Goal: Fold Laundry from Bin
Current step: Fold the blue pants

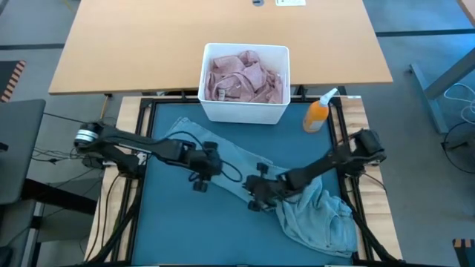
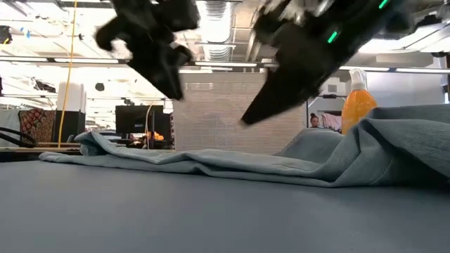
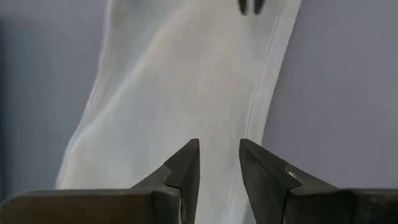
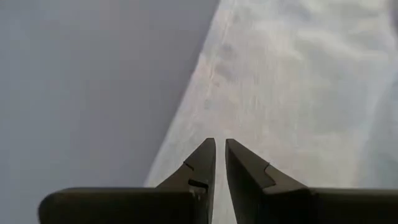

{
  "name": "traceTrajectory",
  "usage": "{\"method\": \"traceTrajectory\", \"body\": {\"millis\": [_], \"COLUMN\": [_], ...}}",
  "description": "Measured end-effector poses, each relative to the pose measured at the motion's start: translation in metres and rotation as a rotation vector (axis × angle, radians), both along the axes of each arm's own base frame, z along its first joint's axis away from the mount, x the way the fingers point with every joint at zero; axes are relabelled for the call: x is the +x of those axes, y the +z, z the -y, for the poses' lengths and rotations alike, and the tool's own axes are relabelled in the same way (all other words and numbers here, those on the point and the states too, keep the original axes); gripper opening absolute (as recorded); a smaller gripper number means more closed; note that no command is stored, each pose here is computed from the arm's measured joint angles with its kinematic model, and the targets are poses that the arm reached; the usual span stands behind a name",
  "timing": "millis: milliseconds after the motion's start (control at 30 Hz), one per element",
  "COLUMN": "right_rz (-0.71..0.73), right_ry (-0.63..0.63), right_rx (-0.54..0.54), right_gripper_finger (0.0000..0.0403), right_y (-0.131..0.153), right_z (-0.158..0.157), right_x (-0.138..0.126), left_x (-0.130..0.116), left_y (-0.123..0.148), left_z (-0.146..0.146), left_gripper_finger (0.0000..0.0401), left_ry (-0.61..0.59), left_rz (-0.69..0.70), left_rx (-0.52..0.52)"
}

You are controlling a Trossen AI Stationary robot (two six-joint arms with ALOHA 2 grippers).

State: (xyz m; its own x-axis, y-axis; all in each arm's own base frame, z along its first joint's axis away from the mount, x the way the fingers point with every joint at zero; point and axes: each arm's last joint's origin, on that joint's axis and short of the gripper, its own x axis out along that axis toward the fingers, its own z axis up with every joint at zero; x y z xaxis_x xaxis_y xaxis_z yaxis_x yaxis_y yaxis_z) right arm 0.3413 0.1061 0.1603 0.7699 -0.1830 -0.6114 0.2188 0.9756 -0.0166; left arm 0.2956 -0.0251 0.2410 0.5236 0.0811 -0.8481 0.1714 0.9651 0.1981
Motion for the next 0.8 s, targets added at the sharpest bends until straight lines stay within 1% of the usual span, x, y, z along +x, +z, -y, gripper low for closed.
{"method": "traceTrajectory", "body": {"millis": [67,133,200,300,433,533,600,733,767,800], "right_rz": [0.015,0.009,-0.011,-0.026,-0.032,-0.036,-0.035,-0.035,-0.033,-0.032], "right_ry": [-0.003,-0.001,0.007,0.004,0.005,0.006,0.008,0.011,0.016,0.019], "right_rx": [0.02,0.02,0.025,0.028,0.033,0.032,0.029,0.032,0.031,0.033], "right_gripper_finger": [0.0065,0.0065,0.0065,0.0065,0.0065,0.0065,0.0065,0.0065,0.0065,0.0065], "right_y": [-0.01,-0.021,-0.03,-0.037,-0.039,-0.039,-0.038,-0.038,-0.038,-0.038], "right_z": [0.005,0.007,0.009,0.009,0.007,0.007,0.007,0.007,0.007,0.007], "right_x": [0.008,0.013,0.015,0.016,0.015,0.015,0.015,0.015,0.016,0.016], "left_x": [-0.018,-0.033,-0.044,-0.058,-0.078,-0.094,-0.103,-0.12,-0.121,-0.121], "left_y": [0.003,0.0,-0.006,-0.025,-0.044,-0.048,-0.049,-0.055,-0.058,-0.058], "left_z": [-0.003,-0.008,-0.011,-0.012,-0.013,-0.011,-0.009,-0.011,-0.011,-0.012], "left_gripper_finger": [0.0103,0.0105,0.011,0.0127,0.016,0.0179,0.0186,0.019,0.019,0.019], "left_ry": [0.086,0.199,0.281,0.349,0.459,0.532,0.568,0.644,0.652,0.661], "left_rz": [-0.107,-0.223,-0.293,-0.387,-0.493,-0.495,-0.448,-0.3,-0.269,-0.267], "left_rx": [0.038,0.11,0.162,0.17,0.165,0.159,0.16,0.236,0.243,0.237]}}
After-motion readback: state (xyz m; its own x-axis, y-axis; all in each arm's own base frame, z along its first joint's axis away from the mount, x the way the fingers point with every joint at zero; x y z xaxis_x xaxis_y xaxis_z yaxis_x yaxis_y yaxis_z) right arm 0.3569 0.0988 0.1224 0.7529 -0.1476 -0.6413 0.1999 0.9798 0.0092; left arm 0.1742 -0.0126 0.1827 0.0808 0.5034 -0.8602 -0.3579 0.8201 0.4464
